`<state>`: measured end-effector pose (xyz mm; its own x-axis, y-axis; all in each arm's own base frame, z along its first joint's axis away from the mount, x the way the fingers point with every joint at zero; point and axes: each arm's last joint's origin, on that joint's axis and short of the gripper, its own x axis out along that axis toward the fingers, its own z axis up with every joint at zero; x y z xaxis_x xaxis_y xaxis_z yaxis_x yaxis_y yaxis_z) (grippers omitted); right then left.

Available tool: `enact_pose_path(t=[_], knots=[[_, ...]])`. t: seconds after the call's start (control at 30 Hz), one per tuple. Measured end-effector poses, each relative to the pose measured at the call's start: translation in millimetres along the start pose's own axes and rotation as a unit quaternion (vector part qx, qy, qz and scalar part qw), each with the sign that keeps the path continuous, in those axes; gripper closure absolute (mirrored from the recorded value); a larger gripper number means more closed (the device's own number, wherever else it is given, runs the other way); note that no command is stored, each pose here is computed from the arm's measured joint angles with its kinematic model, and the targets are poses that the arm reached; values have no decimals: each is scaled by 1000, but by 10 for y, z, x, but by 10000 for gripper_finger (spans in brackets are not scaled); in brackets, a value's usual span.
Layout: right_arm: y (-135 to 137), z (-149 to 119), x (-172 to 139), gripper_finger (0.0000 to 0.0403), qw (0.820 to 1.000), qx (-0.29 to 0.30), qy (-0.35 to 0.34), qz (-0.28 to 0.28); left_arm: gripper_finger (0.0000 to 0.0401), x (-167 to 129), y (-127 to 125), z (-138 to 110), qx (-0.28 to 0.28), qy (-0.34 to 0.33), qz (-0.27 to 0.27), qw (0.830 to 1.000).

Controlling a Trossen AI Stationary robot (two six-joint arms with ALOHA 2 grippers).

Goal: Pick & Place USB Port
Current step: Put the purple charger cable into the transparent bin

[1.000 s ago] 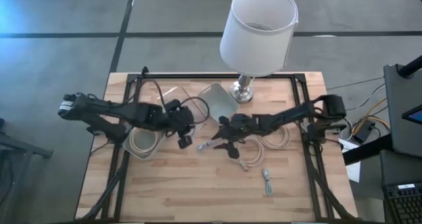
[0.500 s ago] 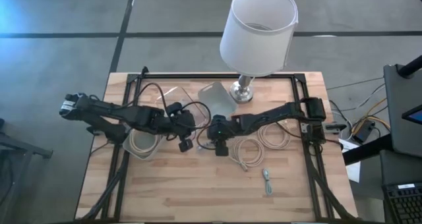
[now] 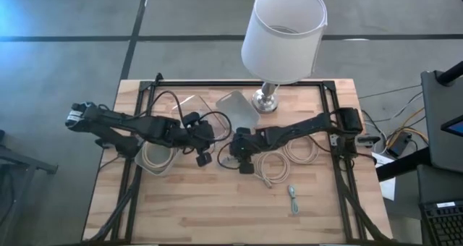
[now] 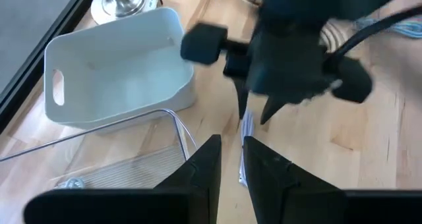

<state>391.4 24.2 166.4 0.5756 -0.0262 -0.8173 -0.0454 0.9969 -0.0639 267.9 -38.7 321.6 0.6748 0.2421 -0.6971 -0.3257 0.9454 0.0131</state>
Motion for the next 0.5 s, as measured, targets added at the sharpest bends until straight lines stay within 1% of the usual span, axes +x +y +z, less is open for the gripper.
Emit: enact_pose_path(t=[0.13,0.27,0.33,0.5], knots=[[156,37,-84,270,999,-42,-11,-32,334,0,0,0,0,0,0,1000],[253,61,-80,247,997,-67,-15,-34,334,0,0,0,0,0,0,1000],[258,65,-27,234,997,-70,-13,-36,334,0,0,0,-1,0,0,1000],[261,124,216,204,997,-71,-7,-40,334,1,-1,4,-2,-2,-1,1000]])
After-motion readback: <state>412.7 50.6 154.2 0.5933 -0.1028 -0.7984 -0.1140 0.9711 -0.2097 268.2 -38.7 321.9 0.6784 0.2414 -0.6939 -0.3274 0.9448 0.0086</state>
